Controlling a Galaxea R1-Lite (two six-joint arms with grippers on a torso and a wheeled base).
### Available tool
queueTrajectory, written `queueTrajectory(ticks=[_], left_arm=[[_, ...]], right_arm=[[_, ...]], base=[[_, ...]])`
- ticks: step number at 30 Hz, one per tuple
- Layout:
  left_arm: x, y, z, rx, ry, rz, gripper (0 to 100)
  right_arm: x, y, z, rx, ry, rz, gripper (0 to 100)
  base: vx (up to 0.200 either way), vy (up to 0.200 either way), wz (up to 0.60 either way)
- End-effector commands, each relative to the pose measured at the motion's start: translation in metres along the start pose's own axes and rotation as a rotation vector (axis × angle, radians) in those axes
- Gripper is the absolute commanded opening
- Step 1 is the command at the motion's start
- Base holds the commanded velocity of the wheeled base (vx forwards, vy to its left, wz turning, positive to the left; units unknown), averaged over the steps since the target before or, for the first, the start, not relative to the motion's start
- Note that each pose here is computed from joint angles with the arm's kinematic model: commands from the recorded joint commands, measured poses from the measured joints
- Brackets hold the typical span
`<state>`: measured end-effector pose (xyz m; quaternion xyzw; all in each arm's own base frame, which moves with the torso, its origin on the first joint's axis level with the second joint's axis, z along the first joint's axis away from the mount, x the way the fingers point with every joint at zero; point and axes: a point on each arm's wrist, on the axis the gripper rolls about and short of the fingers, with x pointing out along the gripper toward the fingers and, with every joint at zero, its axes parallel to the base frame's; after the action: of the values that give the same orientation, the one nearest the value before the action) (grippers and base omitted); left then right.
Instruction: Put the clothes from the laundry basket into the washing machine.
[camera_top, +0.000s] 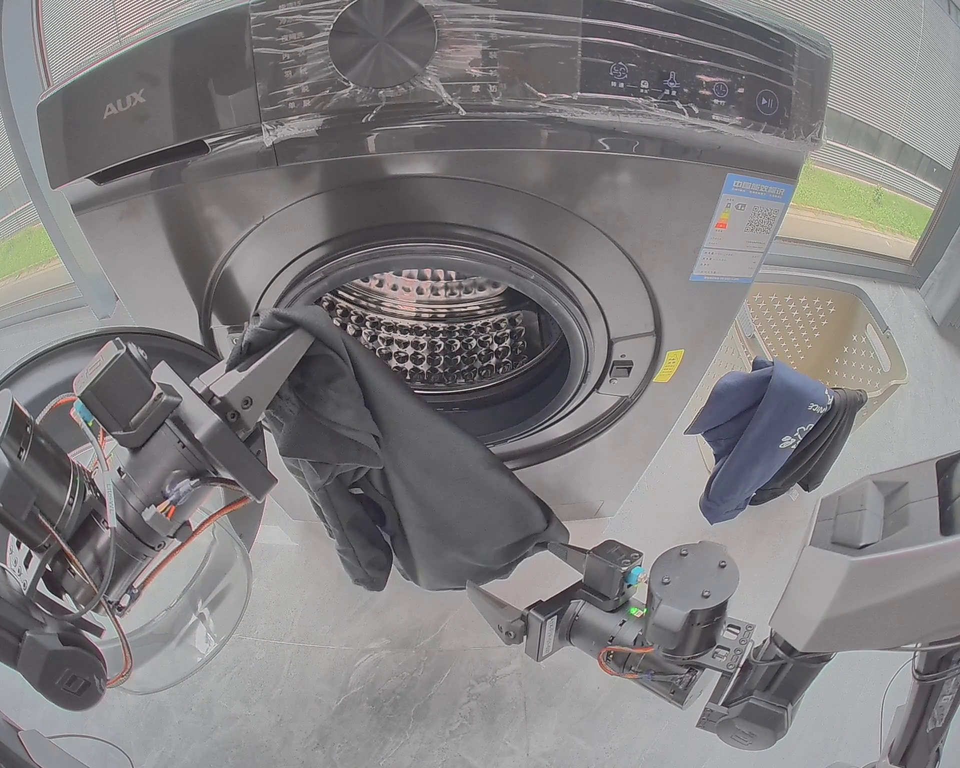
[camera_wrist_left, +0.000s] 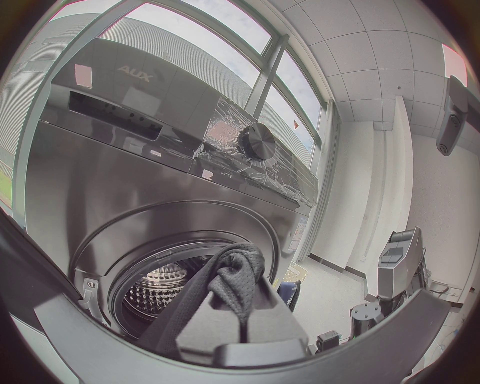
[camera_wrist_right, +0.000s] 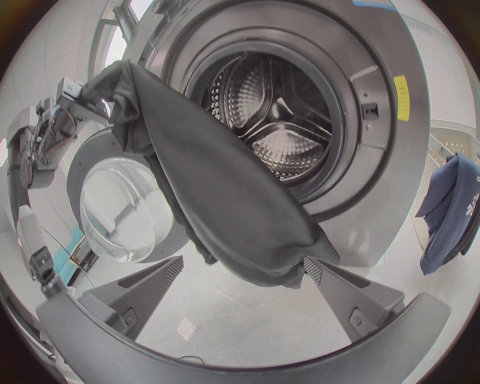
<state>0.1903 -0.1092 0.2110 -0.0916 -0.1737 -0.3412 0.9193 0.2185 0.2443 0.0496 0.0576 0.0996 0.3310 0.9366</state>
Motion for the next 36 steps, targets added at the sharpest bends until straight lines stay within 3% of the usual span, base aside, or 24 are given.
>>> queueTrajectory(ticks=[1, 12, 22, 29, 34, 36], left_arm=[[0.003, 0.000, 0.001, 0.001, -0.009, -0.002, 0], [0.003, 0.000, 0.001, 0.000, -0.008, 0.003, 0], [0.004, 0.002, -0.002, 0.001, 0.000, 0.008, 0], [0.004, 0.001, -0.001, 0.000, -0.002, 0.013, 0], [0.003, 0.000, -0.001, -0.002, 0.000, 0.009, 0], [0.003, 0.000, -0.001, -0.002, 0.000, 0.009, 0]], right_arm=[[0.006, -0.001, -0.023, -0.006, 0.069, -0.006, 100], [0.001, 0.017, -0.032, -0.011, 0.102, 0.062, 100], [0.000, 0.047, -0.030, -0.013, 0.077, 0.211, 100], [0.025, 0.065, -0.016, 0.000, -0.027, 0.293, 100], [0.050, 0.070, -0.007, 0.012, -0.100, 0.309, 100], [0.063, 0.065, -0.008, 0.015, -0.113, 0.296, 100]], base=[[0.000, 0.000, 0.00], [0.000, 0.000, 0.00], [0.000, 0.000, 0.00], [0.000, 0.000, 0.00], [0.000, 0.000, 0.00], [0.000, 0.000, 0.00]])
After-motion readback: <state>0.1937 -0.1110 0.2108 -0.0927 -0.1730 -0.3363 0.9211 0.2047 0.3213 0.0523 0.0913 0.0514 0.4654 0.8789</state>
